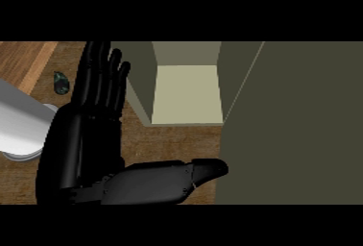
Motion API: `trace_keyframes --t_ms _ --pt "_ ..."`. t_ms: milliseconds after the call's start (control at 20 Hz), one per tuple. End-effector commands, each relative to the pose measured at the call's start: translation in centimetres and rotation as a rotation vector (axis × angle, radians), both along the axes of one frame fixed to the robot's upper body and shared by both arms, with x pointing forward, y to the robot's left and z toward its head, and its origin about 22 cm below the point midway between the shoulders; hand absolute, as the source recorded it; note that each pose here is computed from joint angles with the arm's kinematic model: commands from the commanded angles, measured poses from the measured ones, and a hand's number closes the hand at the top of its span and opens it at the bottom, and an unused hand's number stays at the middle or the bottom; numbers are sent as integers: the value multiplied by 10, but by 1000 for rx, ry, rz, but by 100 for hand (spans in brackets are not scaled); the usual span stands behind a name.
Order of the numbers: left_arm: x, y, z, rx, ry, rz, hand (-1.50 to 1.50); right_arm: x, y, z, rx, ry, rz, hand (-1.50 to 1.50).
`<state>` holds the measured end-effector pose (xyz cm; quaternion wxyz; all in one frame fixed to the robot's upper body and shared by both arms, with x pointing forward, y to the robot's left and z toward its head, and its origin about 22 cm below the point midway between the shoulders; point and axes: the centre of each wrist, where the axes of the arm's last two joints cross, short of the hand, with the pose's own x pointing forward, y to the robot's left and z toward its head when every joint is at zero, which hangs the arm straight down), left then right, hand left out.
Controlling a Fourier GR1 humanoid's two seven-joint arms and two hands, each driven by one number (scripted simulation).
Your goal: Pick up the wine, place it into the cabinet and close the cabinet
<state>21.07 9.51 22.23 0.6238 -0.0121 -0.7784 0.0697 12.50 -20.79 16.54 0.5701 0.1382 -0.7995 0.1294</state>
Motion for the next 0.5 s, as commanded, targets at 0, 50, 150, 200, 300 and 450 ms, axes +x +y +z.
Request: trace_keyframes --t_ms 0,50,150,200,300,450 --pt "-6 -6 7 -35 26 25 -150 -41 -8 37 24 -40 16 -150" --pt "-3 -2 -5 -25 31 55 -150 -35 -8 36 40 -53 11 -150" --pt "-10 -6 12 -25 22 39 -150 -42 -4 36 39 -45 12 -150" --pt "-19 2 6 -17 21 43 -150 -44 -3 41 20 -54 6 -150" --pt "-17 -16 10 -3 5 57 -150 -36 -4 41 30 -44 10 -150" --pt "-22 11 12 -8 15 98 -150 -45 -9 42 13 -54 25 -150"
